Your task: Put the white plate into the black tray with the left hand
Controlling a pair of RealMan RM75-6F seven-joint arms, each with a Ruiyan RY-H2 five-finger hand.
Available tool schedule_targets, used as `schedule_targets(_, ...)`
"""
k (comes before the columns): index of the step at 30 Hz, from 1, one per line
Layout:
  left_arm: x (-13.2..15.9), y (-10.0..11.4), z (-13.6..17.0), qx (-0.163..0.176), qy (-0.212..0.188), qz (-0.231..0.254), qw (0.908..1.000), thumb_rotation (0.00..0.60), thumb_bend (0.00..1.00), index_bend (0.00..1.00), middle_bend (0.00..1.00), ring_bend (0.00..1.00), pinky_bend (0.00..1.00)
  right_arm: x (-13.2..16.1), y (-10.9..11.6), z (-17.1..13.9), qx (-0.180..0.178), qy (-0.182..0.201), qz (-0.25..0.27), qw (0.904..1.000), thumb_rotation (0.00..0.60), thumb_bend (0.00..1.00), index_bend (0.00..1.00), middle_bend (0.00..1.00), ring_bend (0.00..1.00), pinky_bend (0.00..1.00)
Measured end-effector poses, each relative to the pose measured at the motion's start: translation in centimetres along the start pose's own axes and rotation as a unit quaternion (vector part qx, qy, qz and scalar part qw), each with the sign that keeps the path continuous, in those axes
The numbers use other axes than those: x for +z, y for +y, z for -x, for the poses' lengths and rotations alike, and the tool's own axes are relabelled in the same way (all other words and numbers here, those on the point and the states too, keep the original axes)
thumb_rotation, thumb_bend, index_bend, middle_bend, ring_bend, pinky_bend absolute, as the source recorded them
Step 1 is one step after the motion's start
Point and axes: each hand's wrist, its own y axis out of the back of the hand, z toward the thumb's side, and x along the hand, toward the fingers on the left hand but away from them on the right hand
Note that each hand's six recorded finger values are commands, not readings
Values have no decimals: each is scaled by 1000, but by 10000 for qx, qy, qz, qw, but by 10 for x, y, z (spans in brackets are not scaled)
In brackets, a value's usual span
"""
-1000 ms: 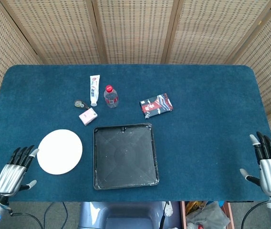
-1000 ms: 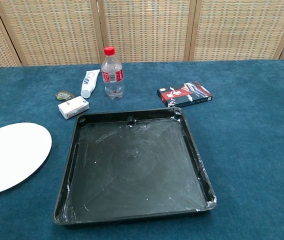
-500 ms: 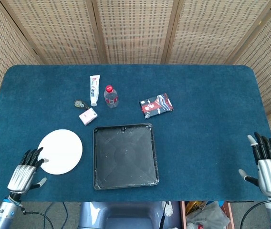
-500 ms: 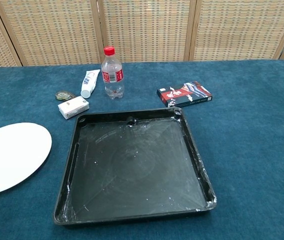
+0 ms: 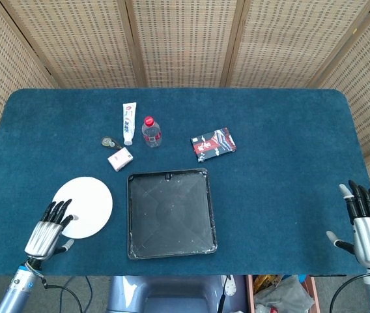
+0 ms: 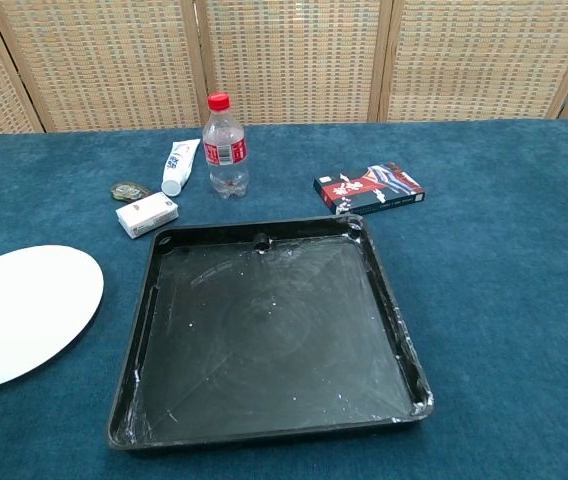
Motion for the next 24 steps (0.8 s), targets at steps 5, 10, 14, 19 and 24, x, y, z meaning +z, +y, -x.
schedule_targets(5, 3, -1, -9, 56, -15, 23, 10000, 600, 307, 385, 0, 0, 0, -1, 0, 0, 12, -11, 11, 10000, 600, 0, 0, 0, 0, 0)
schedule_targets(10, 4, -2, -17, 87, 0, 44, 10000, 600, 424, 508, 0, 0, 0, 0, -1, 1, 39, -5, 8, 10000, 600, 0, 0, 0, 0, 0)
schedule_targets(14, 4, 1, -18, 158, 9, 136, 9998, 600, 483, 568, 0, 0, 0, -1, -1, 1, 42, -2, 9, 10000, 600, 0, 0, 0, 0, 0)
schedule_targets(19, 4, 12, -20, 382, 56, 323, 9987, 600, 547, 636, 0, 0, 0, -1, -2, 1, 56, -1, 0, 10000, 600, 0, 0, 0, 0, 0)
schedule_targets(24, 5, 31, -24, 695, 103, 554, 9960, 600, 558, 671, 0, 0, 0, 0, -3, 1, 65, 8, 0, 10000, 600, 0, 0, 0, 0, 0)
